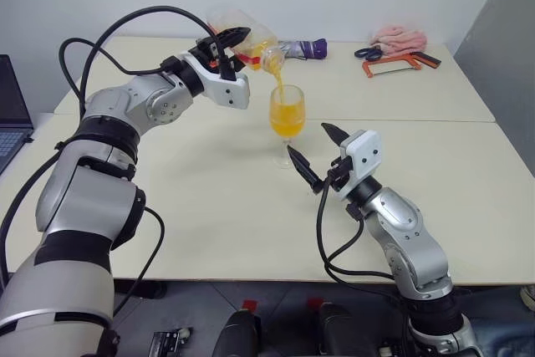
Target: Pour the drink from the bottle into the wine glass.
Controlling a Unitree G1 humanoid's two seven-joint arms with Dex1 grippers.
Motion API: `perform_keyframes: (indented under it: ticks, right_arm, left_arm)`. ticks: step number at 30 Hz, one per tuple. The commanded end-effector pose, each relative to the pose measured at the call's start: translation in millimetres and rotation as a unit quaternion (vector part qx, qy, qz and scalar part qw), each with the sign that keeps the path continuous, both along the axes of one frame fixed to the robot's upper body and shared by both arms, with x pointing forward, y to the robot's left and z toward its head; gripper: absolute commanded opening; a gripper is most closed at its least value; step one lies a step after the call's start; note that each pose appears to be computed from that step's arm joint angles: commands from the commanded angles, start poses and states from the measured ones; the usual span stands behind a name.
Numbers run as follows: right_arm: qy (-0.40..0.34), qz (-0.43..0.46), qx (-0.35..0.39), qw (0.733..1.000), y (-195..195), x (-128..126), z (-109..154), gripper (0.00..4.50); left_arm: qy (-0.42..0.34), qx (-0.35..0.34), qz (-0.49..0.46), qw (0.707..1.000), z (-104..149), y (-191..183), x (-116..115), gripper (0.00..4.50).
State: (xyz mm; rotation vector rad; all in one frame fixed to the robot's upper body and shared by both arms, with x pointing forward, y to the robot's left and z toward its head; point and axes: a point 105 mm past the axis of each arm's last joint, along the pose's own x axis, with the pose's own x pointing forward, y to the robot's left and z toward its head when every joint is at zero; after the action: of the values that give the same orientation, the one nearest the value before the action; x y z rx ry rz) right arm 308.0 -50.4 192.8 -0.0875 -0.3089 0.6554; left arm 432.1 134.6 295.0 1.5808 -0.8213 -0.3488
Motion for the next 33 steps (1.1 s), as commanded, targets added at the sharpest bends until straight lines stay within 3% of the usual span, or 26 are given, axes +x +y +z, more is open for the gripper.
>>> perform_keyframes:
  ticks: [1, 16, 24, 30, 33]
  right_arm:
    - [-0.019, 0.007, 0.01, 1.0, 1.1, -4.4, 10.9, 4.5]
    - [-0.02, 0.006, 0.011, 1.0, 0.5, -5.3, 11.9, 4.5]
    - [-0.029, 0.011, 0.008, 1.0, 1.3, -5.0, 15.3, 4.5]
    - [-0.044, 0.02, 0.004, 0.999, 1.5, -5.1, 21.4, 4.5]
    - [-0.043, 0.062, -0.017, 0.997, 2.0, -7.9, 24.9, 4.5]
  left_arm:
    - [-0.037, -0.007, -0.008, 0.999, 25.8, -2.6, -4.9, 1.66]
    - [-0.001, -0.05, -0.014, 0.999, 23.1, -5.4, -2.8, 1.66]
    - [0.059, -0.124, -0.04, 0.99, 22.8, -9.6, -3.5, 1.66]
    - [0.153, -0.23, -0.076, 0.958, 15.6, -8.1, -3.5, 1.66]
    - [0.213, -0.344, -0.076, 0.911, 10.6, 12.0, 1.7, 1.66]
